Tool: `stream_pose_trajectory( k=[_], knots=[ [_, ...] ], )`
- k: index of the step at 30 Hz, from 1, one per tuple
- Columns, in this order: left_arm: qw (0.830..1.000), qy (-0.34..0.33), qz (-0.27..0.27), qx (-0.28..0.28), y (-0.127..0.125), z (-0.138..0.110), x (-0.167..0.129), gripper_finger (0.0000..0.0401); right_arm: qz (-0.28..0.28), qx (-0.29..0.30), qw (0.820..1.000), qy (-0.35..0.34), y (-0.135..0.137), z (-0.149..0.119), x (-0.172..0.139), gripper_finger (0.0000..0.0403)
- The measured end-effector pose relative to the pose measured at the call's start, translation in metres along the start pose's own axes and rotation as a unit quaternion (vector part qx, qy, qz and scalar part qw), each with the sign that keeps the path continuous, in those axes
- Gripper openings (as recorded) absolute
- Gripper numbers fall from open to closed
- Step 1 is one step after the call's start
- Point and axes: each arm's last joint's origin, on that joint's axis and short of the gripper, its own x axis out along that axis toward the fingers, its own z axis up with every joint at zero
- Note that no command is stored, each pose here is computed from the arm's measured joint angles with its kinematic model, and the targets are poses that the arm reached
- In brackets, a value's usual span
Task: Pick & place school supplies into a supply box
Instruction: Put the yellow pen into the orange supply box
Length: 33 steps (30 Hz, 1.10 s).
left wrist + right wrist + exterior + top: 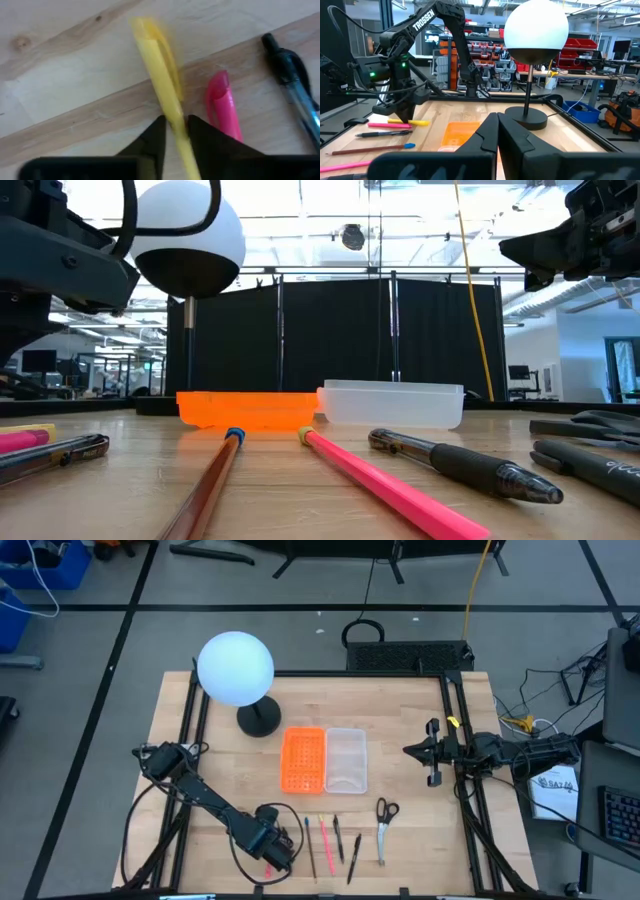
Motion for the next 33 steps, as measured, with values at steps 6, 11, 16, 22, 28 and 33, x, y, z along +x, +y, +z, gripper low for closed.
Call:
stream_pose_trajectory(
  k=[6,11,16,22,28,33],
  knots=[
    [1.000,-0.006,-0.004,-0.003,-0.001,0.000,0.000,0.0024,0.000,0.000,1.000,0.000,0.000,0.000,0.000,0.0000],
    [1.000,-0.011,0.005,-0.019,0.004,0.002,-0.006,0.0040,0.000,0.000,1.000,0.000,0.000,0.000,0.000,0.0000],
    [0.996,-0.071,0.004,-0.052,0.018,0.011,-0.025,0.0023,0.000,0.000,1.000,0.000,0.000,0.000,0.000,0.0000],
    [0.989,-0.106,-0.066,-0.078,0.029,0.024,-0.067,0.0023,0.000,0.000,1.000,0.001,0.000,0.000,0.000,0.0000],
    [0.969,-0.104,-0.216,-0.059,0.015,0.061,-0.107,0.0023,0.000,-0.001,1.000,0.006,0.000,-0.001,0.001,0.0000],
    [0.927,-0.150,-0.344,-0.015,-0.010,0.112,-0.127,0.0023,0.001,-0.003,1.000,0.014,0.000,-0.003,0.001,0.0000]
  ],
)
